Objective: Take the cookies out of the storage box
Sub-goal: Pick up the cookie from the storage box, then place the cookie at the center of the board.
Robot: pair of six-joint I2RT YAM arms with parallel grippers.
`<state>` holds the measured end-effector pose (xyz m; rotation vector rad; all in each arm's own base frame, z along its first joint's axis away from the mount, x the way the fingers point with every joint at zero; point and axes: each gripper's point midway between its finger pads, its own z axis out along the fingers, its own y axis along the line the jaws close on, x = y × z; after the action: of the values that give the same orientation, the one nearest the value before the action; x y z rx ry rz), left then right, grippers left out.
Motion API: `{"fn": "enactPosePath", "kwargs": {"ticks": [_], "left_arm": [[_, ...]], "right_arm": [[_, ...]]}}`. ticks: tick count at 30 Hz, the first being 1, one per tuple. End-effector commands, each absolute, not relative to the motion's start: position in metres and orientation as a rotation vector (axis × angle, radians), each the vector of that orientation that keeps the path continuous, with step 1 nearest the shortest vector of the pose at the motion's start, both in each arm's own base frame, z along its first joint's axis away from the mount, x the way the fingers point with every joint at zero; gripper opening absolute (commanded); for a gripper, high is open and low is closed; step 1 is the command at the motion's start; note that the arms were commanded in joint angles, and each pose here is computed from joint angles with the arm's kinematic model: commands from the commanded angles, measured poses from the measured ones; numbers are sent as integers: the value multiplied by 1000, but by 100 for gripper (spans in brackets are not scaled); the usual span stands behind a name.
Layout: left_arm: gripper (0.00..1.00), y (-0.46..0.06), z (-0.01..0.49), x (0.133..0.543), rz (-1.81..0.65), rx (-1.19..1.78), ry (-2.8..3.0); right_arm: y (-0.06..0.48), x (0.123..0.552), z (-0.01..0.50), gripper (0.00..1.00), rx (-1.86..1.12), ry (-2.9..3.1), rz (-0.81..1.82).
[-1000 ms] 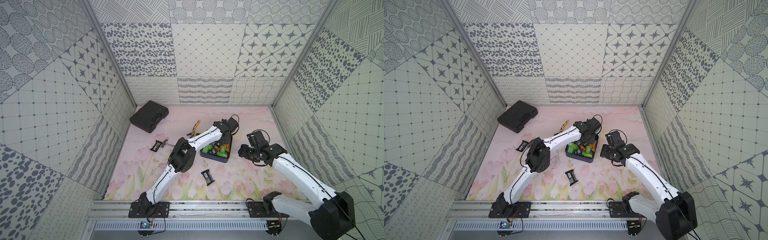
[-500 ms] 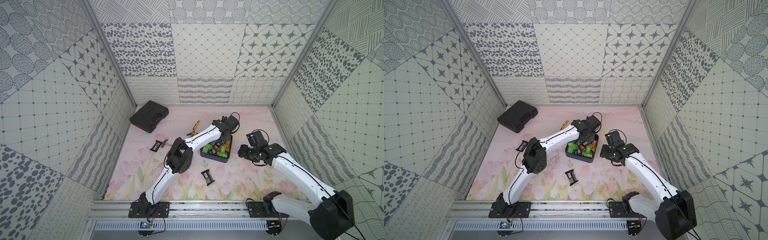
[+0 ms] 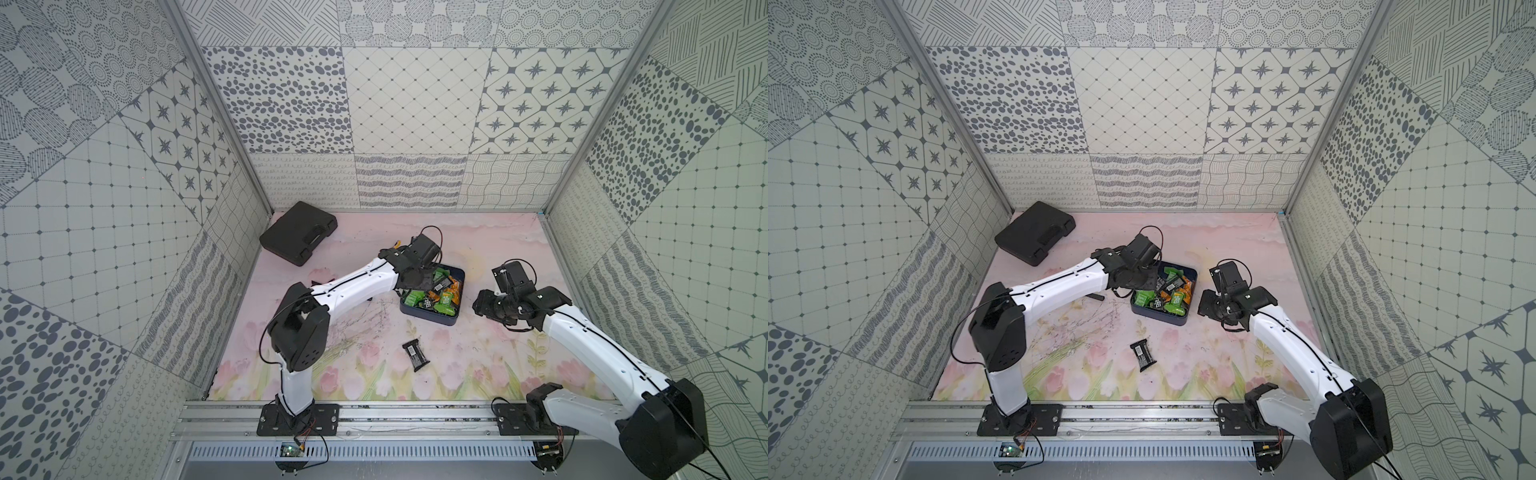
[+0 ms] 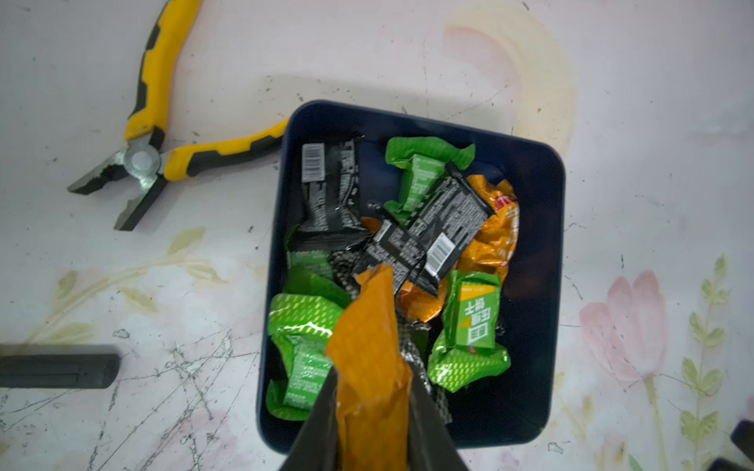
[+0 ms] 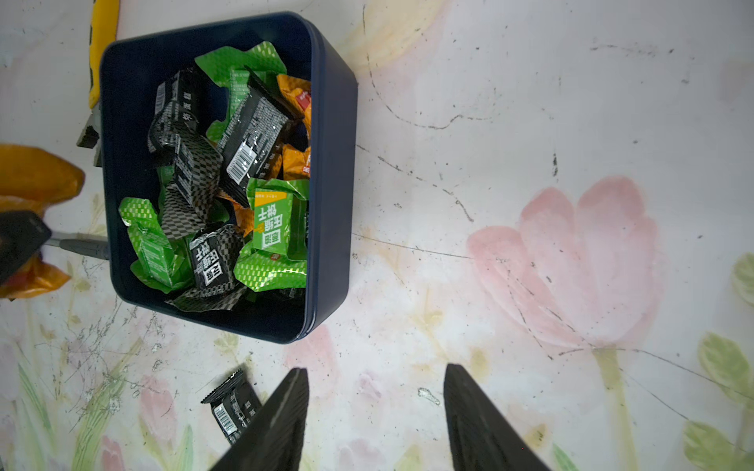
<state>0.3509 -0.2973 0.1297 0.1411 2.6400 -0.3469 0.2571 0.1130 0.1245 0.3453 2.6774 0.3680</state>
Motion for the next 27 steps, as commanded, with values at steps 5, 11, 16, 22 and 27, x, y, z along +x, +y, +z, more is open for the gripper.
{"fn": "enactPosePath", "kwargs": {"ticks": [5,11,16,22,27], "left_arm": [[4,-255,117,303,-754,2,2618],[5,-232,80,274,-881,-142,2674],[7,-230,47,267,-988,-253,2695],[26,-214,19,261,-871,-334,2749],[44,-192,11,257,-697,-373,2786]], "right_arm": [[129,271,128,57,303,2669,446],[136,273,126,56,284,2687,481],[141,274,124,56,266,2700,503],[144,277,126,56,260,2702,517],[149,285,131,56,248,2684,530]]}}
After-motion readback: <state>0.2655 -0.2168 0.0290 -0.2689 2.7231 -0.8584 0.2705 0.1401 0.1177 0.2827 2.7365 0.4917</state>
